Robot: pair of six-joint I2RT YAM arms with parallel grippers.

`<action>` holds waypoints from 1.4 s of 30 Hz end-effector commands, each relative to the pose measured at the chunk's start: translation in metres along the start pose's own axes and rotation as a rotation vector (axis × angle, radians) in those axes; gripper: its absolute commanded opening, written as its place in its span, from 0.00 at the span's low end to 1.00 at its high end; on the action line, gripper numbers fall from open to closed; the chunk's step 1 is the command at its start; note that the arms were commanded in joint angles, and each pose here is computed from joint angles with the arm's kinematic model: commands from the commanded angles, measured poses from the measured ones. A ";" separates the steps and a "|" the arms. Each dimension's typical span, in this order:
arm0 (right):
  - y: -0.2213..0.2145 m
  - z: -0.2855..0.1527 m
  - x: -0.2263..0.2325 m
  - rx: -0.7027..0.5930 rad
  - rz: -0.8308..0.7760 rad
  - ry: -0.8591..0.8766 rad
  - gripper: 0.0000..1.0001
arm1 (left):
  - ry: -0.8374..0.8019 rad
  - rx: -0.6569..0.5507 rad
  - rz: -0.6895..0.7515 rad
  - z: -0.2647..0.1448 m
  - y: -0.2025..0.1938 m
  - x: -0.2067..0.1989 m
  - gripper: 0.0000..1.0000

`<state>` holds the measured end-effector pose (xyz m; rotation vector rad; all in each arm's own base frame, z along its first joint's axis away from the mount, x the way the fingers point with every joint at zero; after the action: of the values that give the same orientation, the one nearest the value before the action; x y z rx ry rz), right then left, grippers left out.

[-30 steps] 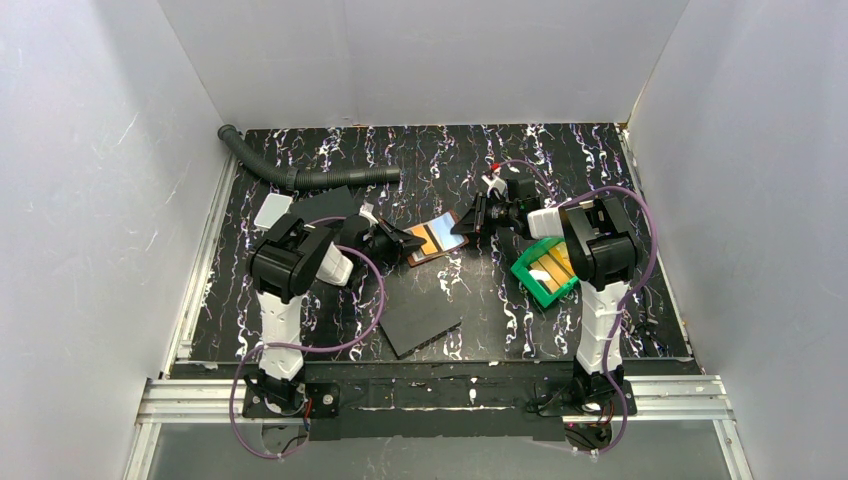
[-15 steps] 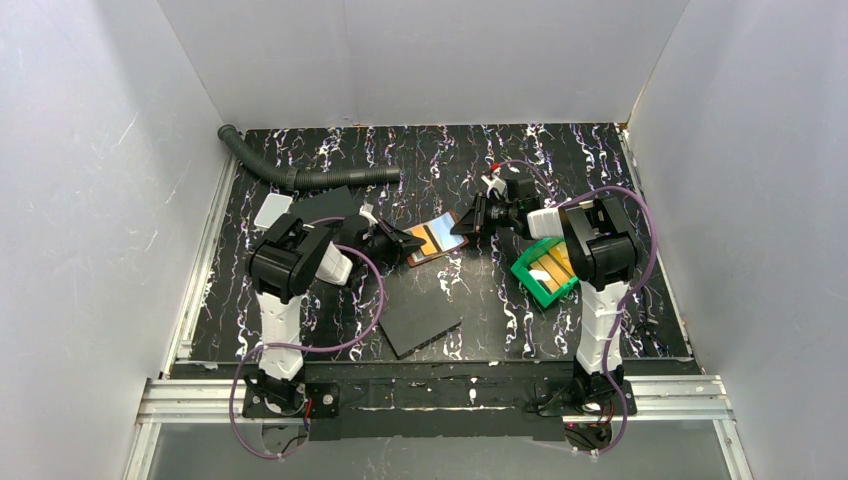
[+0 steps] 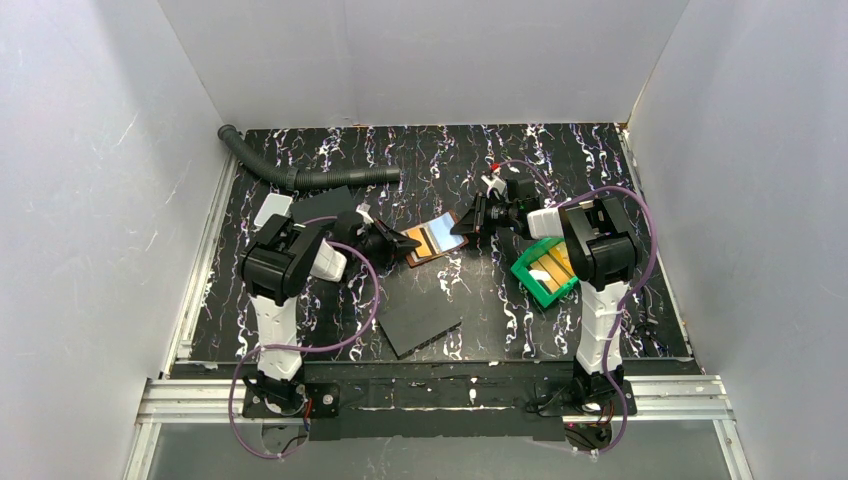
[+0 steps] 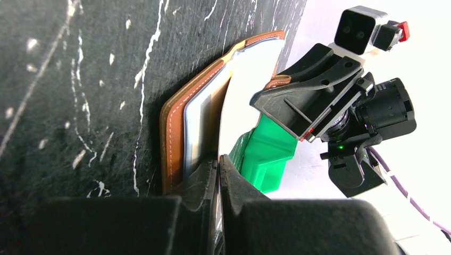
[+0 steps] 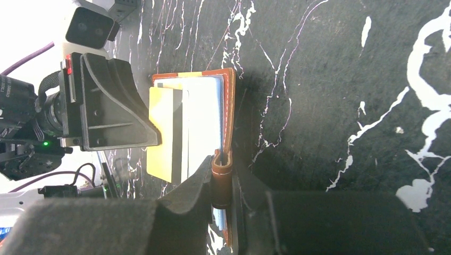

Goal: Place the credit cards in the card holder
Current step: Insert the credit card into the card holder.

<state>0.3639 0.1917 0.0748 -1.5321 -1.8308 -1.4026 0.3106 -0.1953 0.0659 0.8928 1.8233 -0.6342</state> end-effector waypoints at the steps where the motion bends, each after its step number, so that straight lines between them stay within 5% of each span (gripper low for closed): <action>1: -0.003 0.007 -0.007 0.019 -0.005 -0.017 0.01 | 0.029 0.027 0.004 0.000 0.003 -0.003 0.00; 22: -0.002 0.008 -0.007 0.022 -0.005 -0.011 0.01 | 0.021 0.159 -0.003 0.011 0.002 0.004 0.00; 42: -0.003 0.009 -0.005 0.024 -0.007 -0.011 0.01 | 0.038 0.000 0.119 0.019 0.016 0.004 0.00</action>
<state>0.3659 0.1929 0.0737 -1.5171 -1.8262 -1.4008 0.3274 -0.2023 0.0631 1.0115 1.7448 -0.6549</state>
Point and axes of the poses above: each gripper's point midway between its finger pads, its own z axis out along the fingers, its own x axis along the line the jaws close on, y = z × x, the point moved 10 cm from there along -z, back along the fingers, and after that the axes turned 2 degrees about -z, right-handed, at the moved point
